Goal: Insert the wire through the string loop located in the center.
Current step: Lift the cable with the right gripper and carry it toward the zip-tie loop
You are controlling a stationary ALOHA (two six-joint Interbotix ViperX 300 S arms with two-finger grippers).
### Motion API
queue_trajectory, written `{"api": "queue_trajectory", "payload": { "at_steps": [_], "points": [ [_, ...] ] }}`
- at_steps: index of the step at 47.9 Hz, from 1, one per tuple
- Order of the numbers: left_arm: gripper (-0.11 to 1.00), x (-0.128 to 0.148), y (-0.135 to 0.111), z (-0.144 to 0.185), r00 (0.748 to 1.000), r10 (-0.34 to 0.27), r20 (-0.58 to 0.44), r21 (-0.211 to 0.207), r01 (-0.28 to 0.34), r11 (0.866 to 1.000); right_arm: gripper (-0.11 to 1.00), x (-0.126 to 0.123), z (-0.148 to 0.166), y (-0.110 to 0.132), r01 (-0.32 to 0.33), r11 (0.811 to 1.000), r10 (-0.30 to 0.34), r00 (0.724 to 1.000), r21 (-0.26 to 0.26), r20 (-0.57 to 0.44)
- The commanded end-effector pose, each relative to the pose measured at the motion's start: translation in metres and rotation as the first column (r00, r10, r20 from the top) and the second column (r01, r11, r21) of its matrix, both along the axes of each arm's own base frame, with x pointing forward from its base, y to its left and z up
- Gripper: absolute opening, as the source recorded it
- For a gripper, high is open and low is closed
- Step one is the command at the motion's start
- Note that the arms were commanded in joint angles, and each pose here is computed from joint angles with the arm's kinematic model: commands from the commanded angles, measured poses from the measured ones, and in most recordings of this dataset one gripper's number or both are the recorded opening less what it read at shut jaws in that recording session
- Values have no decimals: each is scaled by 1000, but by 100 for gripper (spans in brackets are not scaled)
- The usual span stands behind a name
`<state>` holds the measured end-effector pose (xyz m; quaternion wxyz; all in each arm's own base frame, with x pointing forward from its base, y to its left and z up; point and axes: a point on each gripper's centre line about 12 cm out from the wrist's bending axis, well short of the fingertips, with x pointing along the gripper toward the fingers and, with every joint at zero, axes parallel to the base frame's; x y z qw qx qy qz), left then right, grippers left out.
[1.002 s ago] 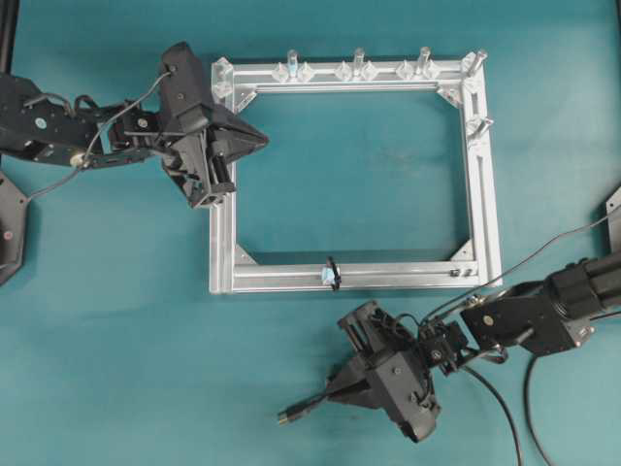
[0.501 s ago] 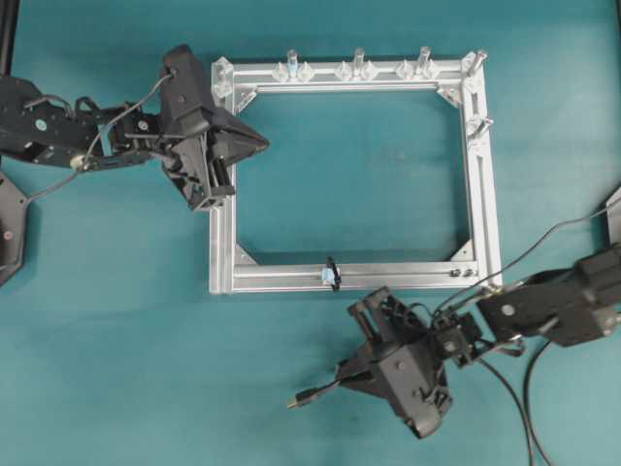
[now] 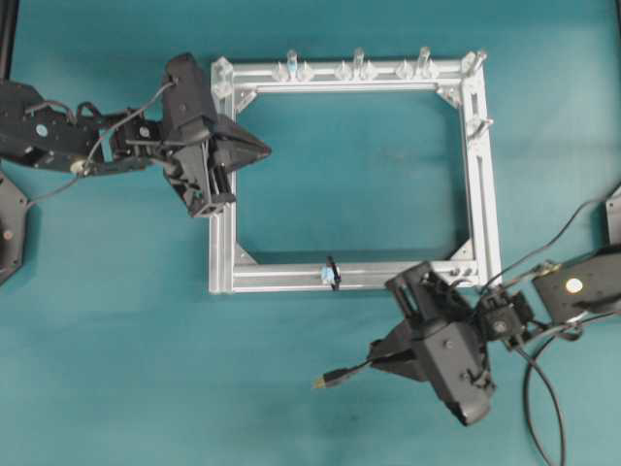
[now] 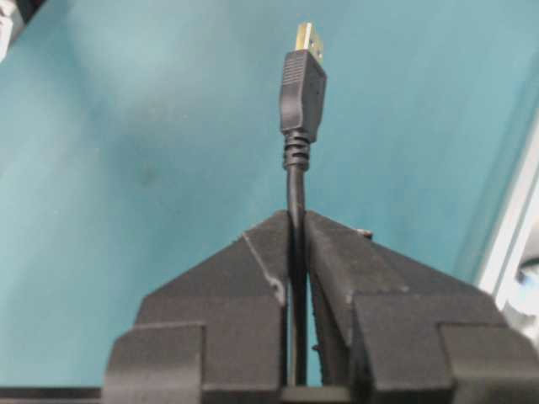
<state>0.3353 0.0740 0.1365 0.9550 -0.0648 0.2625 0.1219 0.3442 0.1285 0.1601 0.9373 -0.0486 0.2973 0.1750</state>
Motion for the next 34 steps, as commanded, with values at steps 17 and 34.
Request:
{"api": "queue_trajectory", "payload": {
  "at_steps": [17, 34],
  "points": [
    [5, 7, -6, 15, 999, -21, 47, 7, 20, 1000, 8, -8, 21, -4, 15, 1000, -16, 1000, 9, 7],
    [5, 7, -7, 15, 999, -22, 47, 7, 22, 1000, 8, -25, 0, -29, 116, 992, -113, 991, 41, -76]
  ]
}}
